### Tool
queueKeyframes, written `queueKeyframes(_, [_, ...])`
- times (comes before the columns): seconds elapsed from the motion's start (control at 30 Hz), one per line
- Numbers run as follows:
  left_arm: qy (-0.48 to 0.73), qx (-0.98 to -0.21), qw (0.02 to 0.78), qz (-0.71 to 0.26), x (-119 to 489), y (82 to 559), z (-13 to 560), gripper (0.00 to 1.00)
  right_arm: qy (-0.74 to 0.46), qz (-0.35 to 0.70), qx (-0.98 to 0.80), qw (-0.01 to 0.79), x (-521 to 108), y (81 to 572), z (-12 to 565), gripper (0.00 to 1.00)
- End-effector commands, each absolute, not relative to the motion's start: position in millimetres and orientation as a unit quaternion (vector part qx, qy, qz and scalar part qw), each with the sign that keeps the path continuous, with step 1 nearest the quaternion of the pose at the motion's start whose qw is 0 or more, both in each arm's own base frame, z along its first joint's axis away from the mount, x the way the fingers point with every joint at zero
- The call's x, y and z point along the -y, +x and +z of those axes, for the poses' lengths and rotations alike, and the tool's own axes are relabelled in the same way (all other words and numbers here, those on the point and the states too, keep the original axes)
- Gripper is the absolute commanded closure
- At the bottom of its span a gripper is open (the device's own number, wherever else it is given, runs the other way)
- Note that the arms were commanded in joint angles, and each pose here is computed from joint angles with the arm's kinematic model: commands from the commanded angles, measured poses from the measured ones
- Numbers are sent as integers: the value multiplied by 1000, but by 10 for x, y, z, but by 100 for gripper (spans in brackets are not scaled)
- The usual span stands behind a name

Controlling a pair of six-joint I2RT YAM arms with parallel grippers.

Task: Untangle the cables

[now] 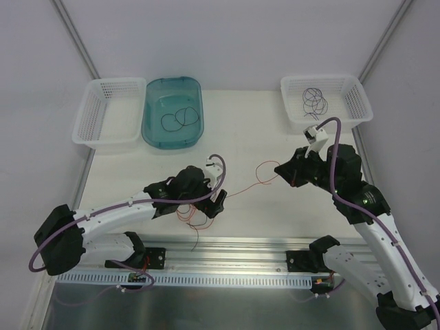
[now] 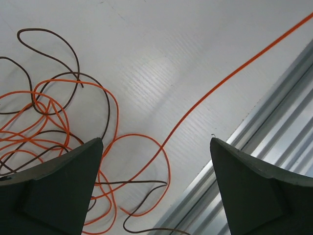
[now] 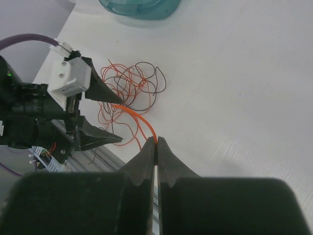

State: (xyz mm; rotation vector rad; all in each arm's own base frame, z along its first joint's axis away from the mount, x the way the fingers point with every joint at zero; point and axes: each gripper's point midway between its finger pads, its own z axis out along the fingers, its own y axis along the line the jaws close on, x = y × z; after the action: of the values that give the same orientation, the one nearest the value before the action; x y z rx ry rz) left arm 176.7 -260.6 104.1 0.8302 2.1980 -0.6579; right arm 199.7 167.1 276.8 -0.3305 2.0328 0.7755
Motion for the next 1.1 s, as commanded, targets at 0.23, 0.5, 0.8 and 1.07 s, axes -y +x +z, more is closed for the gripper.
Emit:
queueKeyframes(0.23, [364, -814, 394, -224, 2923, 2121, 1208, 90, -140, 331, -807, 469, -1701, 1969, 2944, 99])
queueKeyframes(0.5, [302, -763, 523, -229, 2909, 2445, 2609, 100, -109, 319, -848, 409, -1752, 2083, 2293, 99])
queueKeyframes(0.8, [232, -734, 596, -229, 2704, 2759, 3804, 100, -137, 341, -856, 364, -2041, 2087, 1892, 71])
queueKeyframes(1.07, [191, -789, 539, -226, 2666, 2954, 3252, 100, -185, 337, -835, 393, -2208, 1970, 1962, 33])
